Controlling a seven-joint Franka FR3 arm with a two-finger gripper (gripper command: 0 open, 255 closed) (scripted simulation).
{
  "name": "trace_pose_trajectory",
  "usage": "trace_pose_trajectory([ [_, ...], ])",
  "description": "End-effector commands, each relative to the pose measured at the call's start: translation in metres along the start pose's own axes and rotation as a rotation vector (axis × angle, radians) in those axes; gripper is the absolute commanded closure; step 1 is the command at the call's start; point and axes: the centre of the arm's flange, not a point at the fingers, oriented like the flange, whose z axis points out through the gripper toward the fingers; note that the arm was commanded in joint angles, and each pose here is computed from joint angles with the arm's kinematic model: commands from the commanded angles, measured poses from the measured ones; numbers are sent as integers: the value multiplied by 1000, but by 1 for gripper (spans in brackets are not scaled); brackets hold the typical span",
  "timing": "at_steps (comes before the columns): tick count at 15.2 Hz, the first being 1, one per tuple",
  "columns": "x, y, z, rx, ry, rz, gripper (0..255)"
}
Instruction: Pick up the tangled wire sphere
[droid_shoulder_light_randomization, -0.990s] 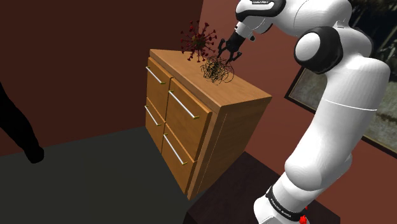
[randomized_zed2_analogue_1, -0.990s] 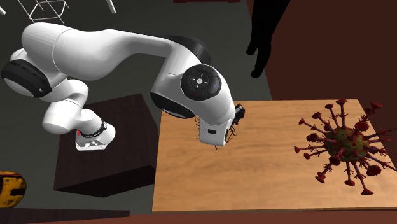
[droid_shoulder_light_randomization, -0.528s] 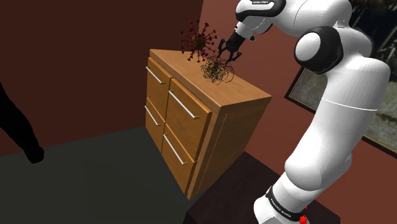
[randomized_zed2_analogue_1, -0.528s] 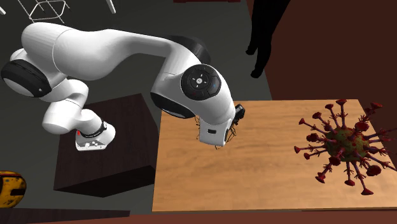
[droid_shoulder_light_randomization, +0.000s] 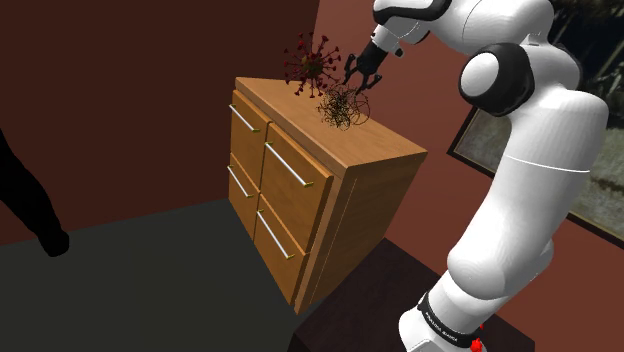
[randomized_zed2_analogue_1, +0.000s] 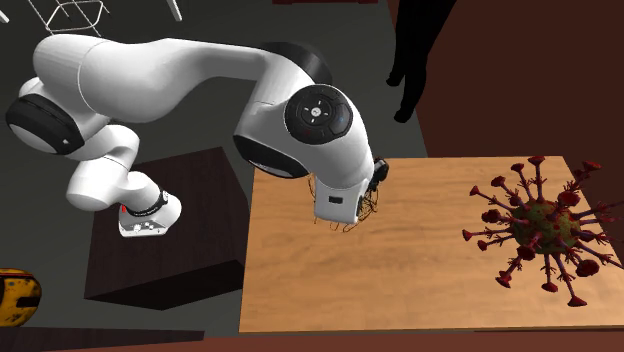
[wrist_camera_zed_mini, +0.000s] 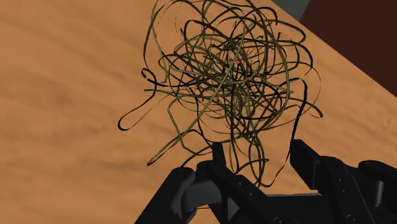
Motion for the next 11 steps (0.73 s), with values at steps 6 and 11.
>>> trace_pose_trajectory([
  [6, -1, -12, -37, 2, 2, 0, 255],
  [11, -1, -17, -52, 2, 2, 0, 255],
])
